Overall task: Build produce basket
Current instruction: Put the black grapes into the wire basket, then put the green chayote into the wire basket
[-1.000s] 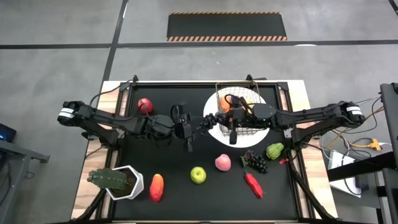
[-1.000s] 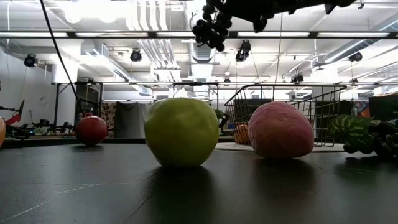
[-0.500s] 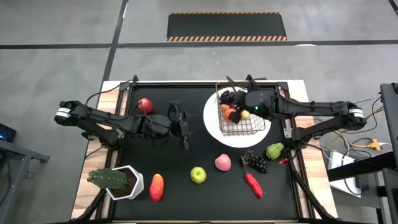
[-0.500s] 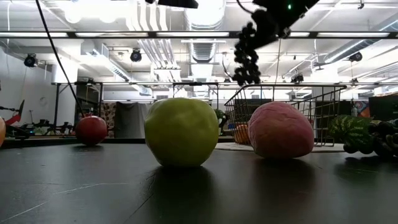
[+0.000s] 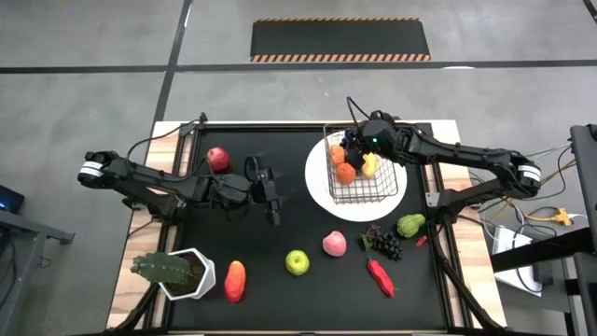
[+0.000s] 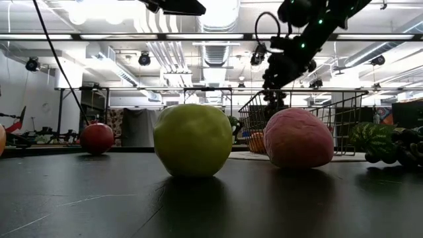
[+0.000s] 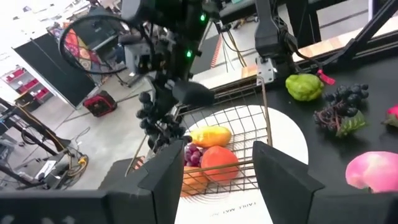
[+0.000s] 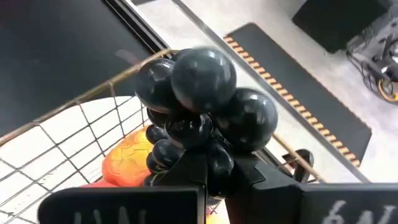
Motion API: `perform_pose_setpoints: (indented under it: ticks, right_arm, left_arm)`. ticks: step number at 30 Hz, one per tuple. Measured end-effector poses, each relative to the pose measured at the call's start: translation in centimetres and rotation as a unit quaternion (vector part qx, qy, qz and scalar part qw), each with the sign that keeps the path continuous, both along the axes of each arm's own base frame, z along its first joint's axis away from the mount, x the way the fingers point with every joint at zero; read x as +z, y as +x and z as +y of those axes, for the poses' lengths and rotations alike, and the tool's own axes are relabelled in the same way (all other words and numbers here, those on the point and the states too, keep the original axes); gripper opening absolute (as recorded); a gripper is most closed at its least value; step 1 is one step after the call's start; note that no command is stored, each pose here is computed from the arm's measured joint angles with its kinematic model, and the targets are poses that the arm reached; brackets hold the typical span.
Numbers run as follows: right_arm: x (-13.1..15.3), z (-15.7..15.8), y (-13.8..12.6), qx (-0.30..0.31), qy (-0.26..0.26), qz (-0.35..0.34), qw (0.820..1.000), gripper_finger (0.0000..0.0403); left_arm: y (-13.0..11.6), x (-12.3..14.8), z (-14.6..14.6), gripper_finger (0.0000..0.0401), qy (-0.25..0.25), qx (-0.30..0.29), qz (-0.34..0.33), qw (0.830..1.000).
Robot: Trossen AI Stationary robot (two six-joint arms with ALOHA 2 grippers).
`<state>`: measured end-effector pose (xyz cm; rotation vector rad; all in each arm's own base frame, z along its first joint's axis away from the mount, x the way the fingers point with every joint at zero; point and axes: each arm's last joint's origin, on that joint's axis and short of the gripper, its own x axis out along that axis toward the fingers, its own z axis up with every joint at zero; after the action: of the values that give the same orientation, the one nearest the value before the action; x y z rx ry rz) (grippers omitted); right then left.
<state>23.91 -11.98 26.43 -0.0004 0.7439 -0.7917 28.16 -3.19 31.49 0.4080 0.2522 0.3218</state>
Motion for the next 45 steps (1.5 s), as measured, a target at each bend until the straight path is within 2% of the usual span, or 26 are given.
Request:
perform_pose_setpoints:
  ticks: [8,16,21,27,32,39,45]
  right_arm:
    - [-2.0,-1.1,1.4,-0.015,0.011,0.014,1.0,0.0038]
    - [-3.5,-1.8,1.9,-0.037,0.028,0.023,0.999,0.0113]
    - [-3.3,-1.9,2.1,-0.039,0.028,0.019,0.999,0.0159]
    - [-1.8,-2.0,2.4,-0.038,0.024,0.007,0.999,0.0194]
    - [0.1,-1.7,1.9,-0.032,0.03,-0.001,0.999,0.02]
    - [3.3,-0.1,0.8,0.022,0.089,-0.038,0.995,0.0199]
    - [5.8,2.5,0.0,0.091,0.152,-0.068,0.982,0.0196]
  left_arm:
    - [0.0,-0.1,0.0,0.0173,-0.001,0.0,-0.007,1.0]
    - [0.0,-0.1,0.0,0.0173,-0.002,0.0,-0.008,1.0]
    - [0.0,-0.1,0.0,0.0173,-0.013,0.002,-0.012,1.0]
    - [0.0,-0.2,0.0,0.0173,-0.019,0.003,-0.014,1.0]
    - [0.0,-0.3,0.0,0.0173,-0.025,0.004,-0.014,1.0]
    - [0.1,-0.7,0.0,0.0173,-0.025,0.004,-0.009,1.0]
    - [0.0,-1.3,0.0,0.0173,-0.023,0.004,-0.001,1.0]
